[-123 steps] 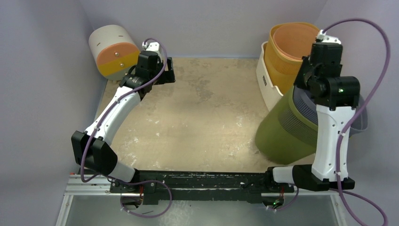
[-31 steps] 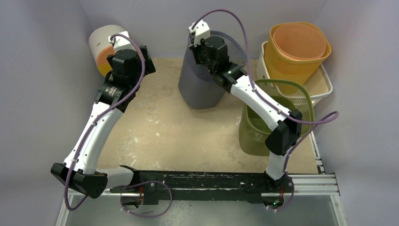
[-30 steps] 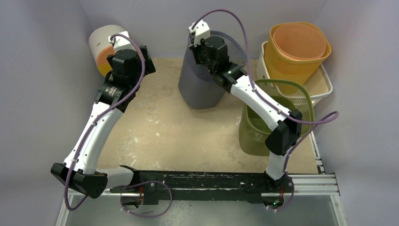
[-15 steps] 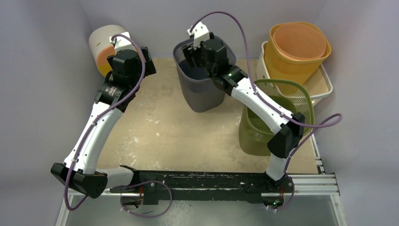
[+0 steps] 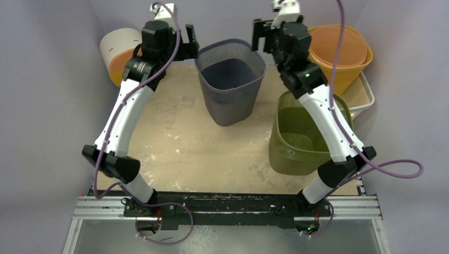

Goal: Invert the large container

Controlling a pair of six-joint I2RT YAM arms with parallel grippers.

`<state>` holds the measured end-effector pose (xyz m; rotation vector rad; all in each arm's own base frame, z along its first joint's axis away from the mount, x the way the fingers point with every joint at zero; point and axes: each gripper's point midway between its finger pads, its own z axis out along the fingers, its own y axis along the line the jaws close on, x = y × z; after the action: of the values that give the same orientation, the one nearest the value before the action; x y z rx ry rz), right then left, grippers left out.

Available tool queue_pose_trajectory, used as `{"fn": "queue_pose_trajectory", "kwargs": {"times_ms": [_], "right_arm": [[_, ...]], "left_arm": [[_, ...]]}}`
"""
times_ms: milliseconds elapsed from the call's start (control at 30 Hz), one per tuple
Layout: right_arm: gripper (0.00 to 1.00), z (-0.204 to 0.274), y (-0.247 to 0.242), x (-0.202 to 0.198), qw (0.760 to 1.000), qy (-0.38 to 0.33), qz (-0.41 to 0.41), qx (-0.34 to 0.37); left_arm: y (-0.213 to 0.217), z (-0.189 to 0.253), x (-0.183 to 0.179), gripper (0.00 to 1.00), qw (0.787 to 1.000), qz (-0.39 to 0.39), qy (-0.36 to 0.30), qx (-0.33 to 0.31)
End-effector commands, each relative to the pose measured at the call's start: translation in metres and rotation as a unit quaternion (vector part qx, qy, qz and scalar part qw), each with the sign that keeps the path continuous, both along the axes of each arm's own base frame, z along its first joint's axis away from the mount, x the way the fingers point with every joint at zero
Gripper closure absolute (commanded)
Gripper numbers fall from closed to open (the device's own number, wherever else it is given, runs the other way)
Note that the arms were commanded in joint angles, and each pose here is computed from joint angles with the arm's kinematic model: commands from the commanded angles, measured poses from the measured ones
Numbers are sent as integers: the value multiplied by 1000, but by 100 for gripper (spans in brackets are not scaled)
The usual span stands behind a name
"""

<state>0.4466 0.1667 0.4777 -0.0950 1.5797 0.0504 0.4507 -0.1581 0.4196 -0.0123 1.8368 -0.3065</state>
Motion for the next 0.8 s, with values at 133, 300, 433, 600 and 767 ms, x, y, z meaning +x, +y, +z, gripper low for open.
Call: {"fn": "queue_pose_trajectory", "kwargs": {"times_ms": [133,300,433,600,767], "right_arm": [[0,-26,-89,-8,990,63,-123,40],[0,-35,-113,-23,986,67,-143,49],[0,-42,-130,-31,983,73,-163,46],[0,-41,-171,-42,976,71,-201,51],[0,-49,-182,-46,975,76,-201,57]], "left_arm": [[-146,21,-9,10,978,-205,-33,-23],[-221,7,-32,11,959,-279,-40,-11],[-242,-5,-31,12,956,-292,-35,-21],[-250,-43,-21,13,960,-279,-7,8],[-243,-55,-5,13,971,-237,-12,32]]}}
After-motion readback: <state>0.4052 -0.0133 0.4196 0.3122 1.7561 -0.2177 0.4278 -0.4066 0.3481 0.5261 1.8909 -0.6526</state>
